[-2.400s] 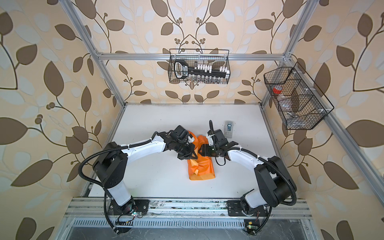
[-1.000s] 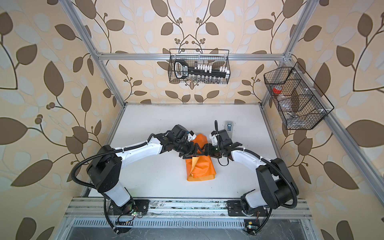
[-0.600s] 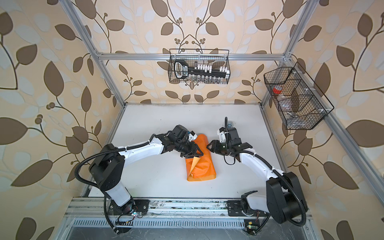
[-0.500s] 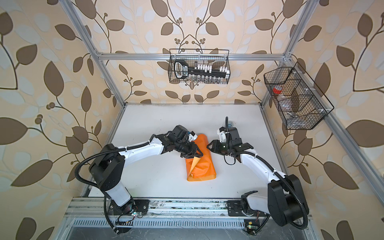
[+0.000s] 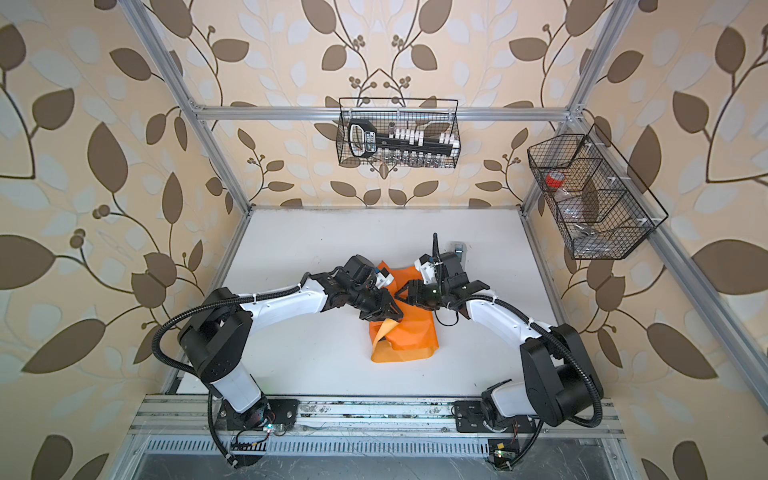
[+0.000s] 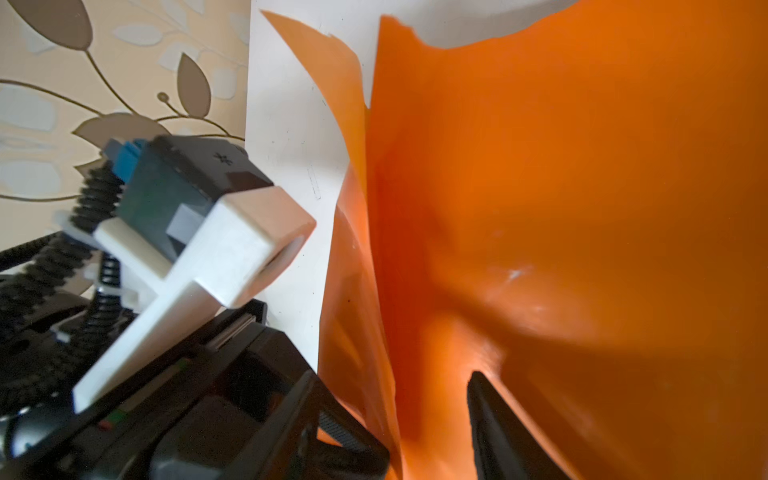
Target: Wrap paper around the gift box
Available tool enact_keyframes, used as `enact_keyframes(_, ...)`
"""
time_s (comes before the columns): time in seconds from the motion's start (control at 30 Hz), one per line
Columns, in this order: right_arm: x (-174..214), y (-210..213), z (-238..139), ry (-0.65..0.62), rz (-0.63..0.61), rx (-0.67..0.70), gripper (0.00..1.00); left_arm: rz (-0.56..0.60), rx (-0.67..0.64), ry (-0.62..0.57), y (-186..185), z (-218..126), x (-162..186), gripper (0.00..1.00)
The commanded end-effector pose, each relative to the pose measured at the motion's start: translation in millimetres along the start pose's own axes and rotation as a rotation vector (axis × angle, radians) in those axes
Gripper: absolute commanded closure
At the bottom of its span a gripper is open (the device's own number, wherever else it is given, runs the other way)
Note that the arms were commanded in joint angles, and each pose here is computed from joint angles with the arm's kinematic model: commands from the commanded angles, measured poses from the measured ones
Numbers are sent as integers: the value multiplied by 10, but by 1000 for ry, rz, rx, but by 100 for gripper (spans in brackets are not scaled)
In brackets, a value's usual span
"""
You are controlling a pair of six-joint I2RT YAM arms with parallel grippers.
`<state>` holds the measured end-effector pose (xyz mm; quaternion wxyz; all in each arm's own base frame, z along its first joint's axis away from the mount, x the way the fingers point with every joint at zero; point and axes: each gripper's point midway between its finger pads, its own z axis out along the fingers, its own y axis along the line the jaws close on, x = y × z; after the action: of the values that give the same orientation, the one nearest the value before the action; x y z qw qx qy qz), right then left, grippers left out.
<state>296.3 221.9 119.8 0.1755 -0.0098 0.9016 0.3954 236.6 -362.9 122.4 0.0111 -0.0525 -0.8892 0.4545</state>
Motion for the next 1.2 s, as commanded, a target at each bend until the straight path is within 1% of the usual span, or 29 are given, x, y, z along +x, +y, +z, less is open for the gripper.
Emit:
enact_keyframes(0.0, -60, 131, 50, 6, -14, -53, 45, 31, 44, -4, -155, -26, 13, 78)
enact_keyframes(0.27, -38, 116, 173, 30, 1, -76, 57, 47, 60, -8, -223, -46, -10, 78)
enact_keyframes(0.4, -61, 166, 214, 33, 13, -112, 64, 50, 63, -6, -239, -63, 4, 78)
enact_keyframes(0.47, -68, 168, 240, 37, 16, -120, 69, 51, 64, -5, -250, -71, 10, 76)
enact_keyframes(0.53, -74, 173, 258, 41, 19, -127, 77, 52, 63, -5, -252, -81, 22, 70)
enact_keyframes(0.57, -77, 173, 266, 43, 18, -128, 83, 53, 65, -8, -265, -96, 20, 65)
enact_keyframes(0.6, -81, 171, 272, 44, 19, -127, 91, 55, 65, -8, -285, -119, 26, 55)
enact_keyframes(0.63, -78, 170, 273, 45, 17, -126, 98, 59, 61, -11, -319, -161, 36, 42)
enact_keyframes(0.67, -82, 162, 267, 44, 20, -123, 100, 70, 53, -23, -370, -231, 41, 31)
enact_keyframes(0.73, -81, 158, 243, 43, 19, -121, 100, 100, 41, -64, -512, -440, 63, 22)
enact_keyframes(0.83, -81, 149, 175, 39, 15, -116, 100, 161, -50, -161, -653, -892, 121, 13)
enact_keyframes(0.9, -92, 173, 114, 33, 11, -132, 100, 181, -169, -226, -555, -1151, 154, 9)
enact_keyframes(0.97, -134, 257, 34, 14, -11, -165, 100, 177, -293, -271, -322, -1308, 190, 9)
enact_keyframes(1.03, -163, 333, -16, 6, -29, -183, 100, 163, -335, -253, -124, -1282, 270, 9)
enact_keyframes(1.13, -223, 501, -42, 6, -56, -223, 100, 132, -307, -173, 43, -1108, 435, 11)
enact_keyframes(1.17, -249, 557, -40, 4, -66, -227, 100, 122, -304, -170, 100, -1074, 467, 12)
